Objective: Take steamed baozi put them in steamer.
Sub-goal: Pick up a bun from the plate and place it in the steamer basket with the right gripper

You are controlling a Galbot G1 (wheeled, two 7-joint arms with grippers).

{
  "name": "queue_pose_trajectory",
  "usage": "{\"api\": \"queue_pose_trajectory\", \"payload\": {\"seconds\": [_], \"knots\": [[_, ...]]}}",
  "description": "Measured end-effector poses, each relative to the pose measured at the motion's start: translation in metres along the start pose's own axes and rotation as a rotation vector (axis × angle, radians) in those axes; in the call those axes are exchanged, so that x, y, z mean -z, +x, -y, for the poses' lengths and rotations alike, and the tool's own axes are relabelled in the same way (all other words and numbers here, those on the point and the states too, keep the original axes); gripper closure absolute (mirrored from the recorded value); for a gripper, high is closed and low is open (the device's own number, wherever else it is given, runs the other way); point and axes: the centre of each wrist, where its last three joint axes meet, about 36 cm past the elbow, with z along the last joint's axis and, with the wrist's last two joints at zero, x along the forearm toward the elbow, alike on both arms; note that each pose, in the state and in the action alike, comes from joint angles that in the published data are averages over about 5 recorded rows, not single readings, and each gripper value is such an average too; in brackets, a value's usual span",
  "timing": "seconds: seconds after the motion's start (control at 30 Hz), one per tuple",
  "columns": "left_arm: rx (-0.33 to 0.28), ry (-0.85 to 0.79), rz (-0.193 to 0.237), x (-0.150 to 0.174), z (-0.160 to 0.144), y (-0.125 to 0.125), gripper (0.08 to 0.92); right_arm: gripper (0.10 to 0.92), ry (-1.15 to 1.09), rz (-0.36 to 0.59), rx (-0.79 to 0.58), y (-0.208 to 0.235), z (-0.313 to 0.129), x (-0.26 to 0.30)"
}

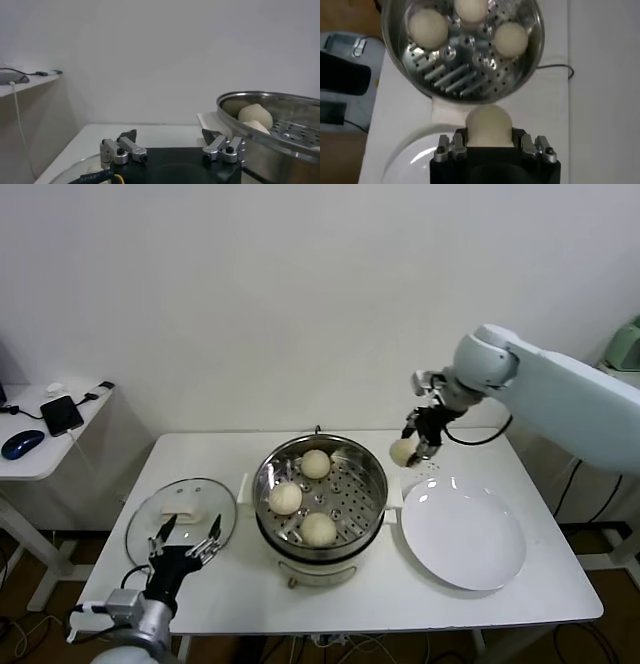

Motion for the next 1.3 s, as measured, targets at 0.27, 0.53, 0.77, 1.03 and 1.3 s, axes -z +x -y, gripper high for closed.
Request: {"api": "queue_pose_trajectory", "payload": {"seconds": [0.27,0.53,0.77,1.03,1.3], "knots": [[0.034,-0.027,-0.006,-0.001,-0.009,0.001,0.177,0.437,0.016,-0.002,0.049,-0.013,-0.003,0.053],[0.069,-0.045,-0.01,0.0,-0.019,0.005,0.177,0.437,0.015,-0.056,0.077,-0.049,-0.006,0.081],[0.091,-0.049,-0.007,0.003,-0.026,0.008,0.177,0.437,0.021,-0.091,0.075,-0.081,-0.004,0.101],[0.102,-0.045,-0.007,0.002,-0.03,0.008,0.177,0.403,0.029,-0.127,0.074,-0.112,-0.001,0.115],[0.117,-0.036,-0.012,0.001,-0.035,0.009,0.177,0.345,0.033,-0.164,0.067,-0.127,-0.001,0.115]]}}
